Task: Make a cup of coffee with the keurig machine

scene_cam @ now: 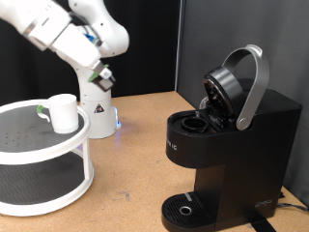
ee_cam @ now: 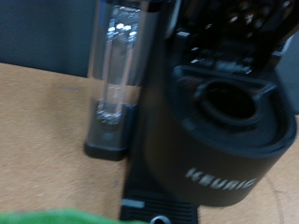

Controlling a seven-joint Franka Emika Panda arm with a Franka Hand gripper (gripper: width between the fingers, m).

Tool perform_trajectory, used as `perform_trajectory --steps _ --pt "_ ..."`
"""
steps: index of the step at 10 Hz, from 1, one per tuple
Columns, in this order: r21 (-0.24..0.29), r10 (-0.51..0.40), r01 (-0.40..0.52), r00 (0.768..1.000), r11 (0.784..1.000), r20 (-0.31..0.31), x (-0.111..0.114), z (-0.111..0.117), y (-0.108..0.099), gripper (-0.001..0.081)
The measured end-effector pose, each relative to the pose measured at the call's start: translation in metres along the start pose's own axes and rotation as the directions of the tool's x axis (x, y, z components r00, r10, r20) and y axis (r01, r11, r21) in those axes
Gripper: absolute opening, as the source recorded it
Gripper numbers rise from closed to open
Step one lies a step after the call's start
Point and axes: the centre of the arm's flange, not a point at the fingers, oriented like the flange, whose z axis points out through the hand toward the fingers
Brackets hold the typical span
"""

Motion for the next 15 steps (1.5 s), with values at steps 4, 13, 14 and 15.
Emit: perform_trajectory --steps 4,13,14,15 --pt "-0.006 0.01 -0.01 1.0 1.0 0.002 0.004 0.006 -0.001 0.0485" --pt "-0.021 0.015 -0.014 0.999 1.0 0.044 0.093 0.073 -0.025 0.0485" --pt "-0.021 0.023 -0.022 0.999 1.0 0.038 0.099 0.076 -0.027 0.0485" --pt "-0.026 0.038 -0.037 0.999 0.999 0.025 0.105 0.076 -0.027 0.0485"
